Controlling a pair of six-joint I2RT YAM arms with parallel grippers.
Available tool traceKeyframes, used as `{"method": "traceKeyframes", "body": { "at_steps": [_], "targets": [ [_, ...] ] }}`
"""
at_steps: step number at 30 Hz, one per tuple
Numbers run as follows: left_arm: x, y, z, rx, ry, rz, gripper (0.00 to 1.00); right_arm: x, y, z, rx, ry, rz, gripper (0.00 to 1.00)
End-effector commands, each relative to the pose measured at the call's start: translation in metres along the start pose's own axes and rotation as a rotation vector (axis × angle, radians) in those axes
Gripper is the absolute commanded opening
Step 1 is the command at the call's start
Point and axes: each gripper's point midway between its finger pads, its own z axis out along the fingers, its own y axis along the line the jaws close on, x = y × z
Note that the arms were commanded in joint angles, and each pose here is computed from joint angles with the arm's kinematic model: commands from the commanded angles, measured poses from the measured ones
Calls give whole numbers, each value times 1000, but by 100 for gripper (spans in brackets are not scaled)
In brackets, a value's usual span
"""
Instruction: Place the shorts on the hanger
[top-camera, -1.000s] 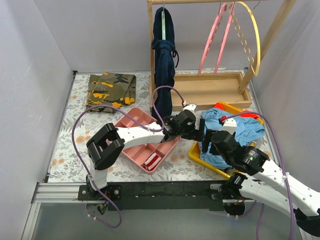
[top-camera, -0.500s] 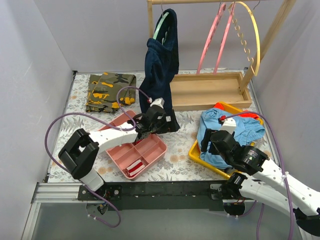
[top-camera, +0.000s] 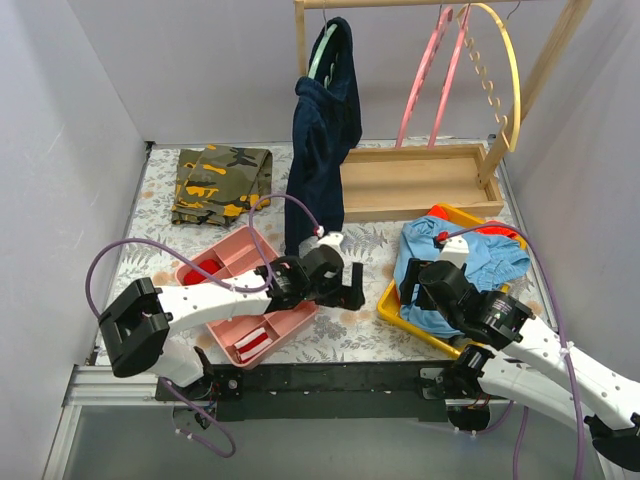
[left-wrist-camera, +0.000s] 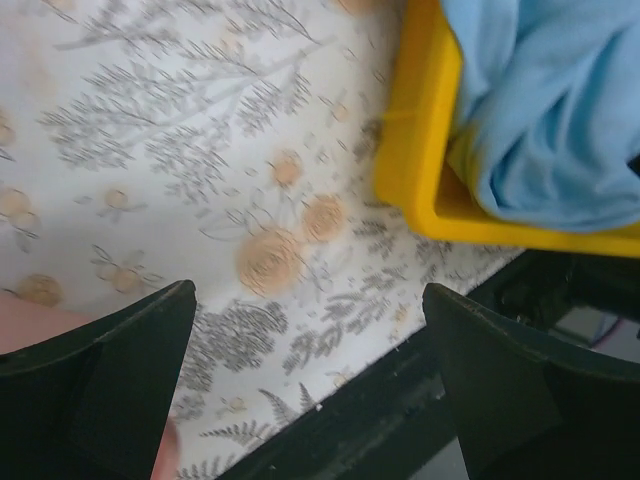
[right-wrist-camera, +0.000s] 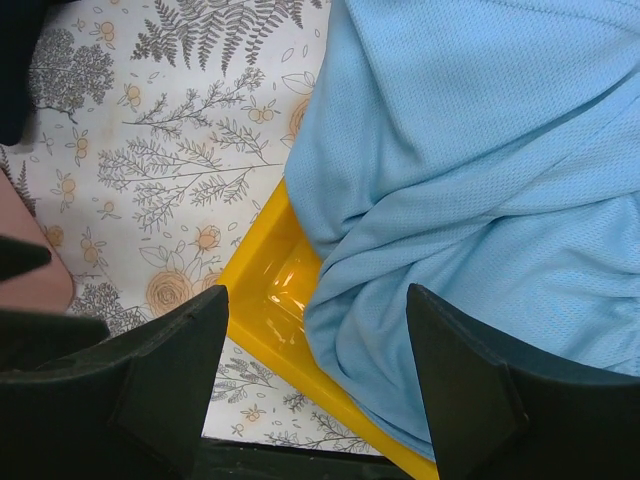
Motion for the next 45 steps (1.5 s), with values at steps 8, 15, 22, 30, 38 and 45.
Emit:
{"method": "traceKeyframes", "body": {
  "at_steps": [8,15,22,30,38,45],
  "targets": [
    [80,3,-17,-80,168,-124,98,-14,-2,-6,-4,-60,7,80],
    [86,65,-38,-273,88,-346,98,-11,0,-5,-13,-50,0,80],
    [61,111,-66,-319,-80,-579,98,-7,-2,-5,-17,-42,-1,80],
    [15,79,-57,-296,-98,-307,98,-6,3,-2,-27,-33,-6,80],
    [10,112,-34,-331,-101,-328,98,-9,5,1,-18,-40,14,81],
    [-12,166,-42,-365,-190,-491,98,-5,-22,14,193,-5,42,86]
  ]
}}
